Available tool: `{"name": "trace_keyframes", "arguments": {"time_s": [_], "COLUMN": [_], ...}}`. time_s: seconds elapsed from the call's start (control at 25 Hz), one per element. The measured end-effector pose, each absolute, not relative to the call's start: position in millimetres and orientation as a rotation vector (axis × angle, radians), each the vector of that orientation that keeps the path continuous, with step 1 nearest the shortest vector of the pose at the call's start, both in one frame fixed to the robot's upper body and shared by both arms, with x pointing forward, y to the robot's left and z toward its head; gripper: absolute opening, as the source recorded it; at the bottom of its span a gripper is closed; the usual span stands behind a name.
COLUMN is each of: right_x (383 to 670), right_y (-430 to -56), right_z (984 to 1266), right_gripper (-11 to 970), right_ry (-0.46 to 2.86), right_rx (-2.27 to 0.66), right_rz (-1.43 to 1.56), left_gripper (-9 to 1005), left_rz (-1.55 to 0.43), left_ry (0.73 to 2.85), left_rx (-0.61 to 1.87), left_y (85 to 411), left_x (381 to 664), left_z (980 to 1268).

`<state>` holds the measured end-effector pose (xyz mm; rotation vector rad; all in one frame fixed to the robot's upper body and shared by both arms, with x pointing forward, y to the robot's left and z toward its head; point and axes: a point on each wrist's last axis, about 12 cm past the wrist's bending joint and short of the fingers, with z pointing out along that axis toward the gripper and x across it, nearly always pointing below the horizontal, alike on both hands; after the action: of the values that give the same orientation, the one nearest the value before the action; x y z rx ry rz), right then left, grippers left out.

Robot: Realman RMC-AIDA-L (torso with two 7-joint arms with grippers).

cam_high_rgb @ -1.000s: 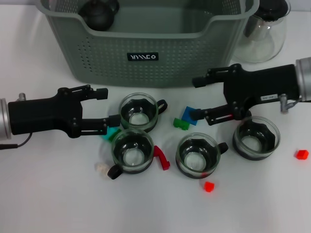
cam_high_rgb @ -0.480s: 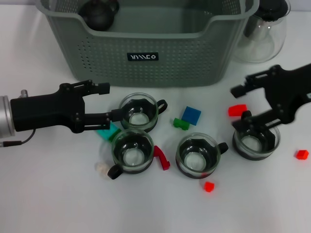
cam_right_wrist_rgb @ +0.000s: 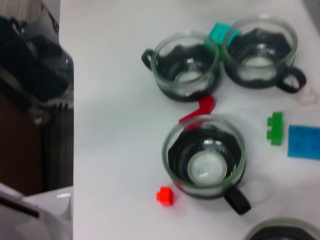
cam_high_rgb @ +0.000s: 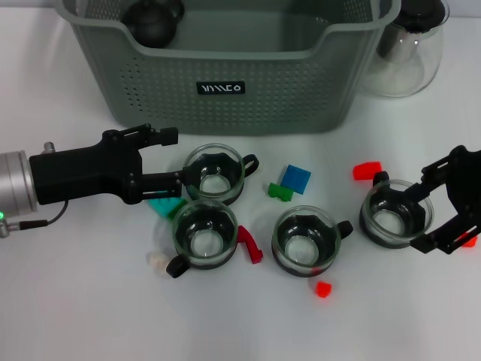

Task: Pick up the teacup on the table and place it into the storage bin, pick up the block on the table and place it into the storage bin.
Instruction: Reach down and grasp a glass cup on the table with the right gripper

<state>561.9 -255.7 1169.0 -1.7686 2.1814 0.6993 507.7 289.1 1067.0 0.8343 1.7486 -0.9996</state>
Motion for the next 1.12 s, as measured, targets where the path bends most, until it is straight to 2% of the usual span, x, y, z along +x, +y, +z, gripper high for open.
{"name": "trace_keyframes", "arguments": {"time_s": [0.72,1.12], "right_x": [568.4,566.2], "right_y": [-210.2,-195.3], "right_z": [1133.2,1123.5], "right_gripper": [852,793], "right_ry": [2.231,2.24], "right_rx": [-1.999,-2.063], "right_rz": [0.459,0.385], "left_gripper": [860,859], "left_rz": [-0.996,-0.976], "left_ry": [1.754,1.755], "left_rx": [0.817,0.805], "left_y": [287.4,288.2], "left_x": [504.7,506.8], "left_z": [1062.7,1062.6]}}
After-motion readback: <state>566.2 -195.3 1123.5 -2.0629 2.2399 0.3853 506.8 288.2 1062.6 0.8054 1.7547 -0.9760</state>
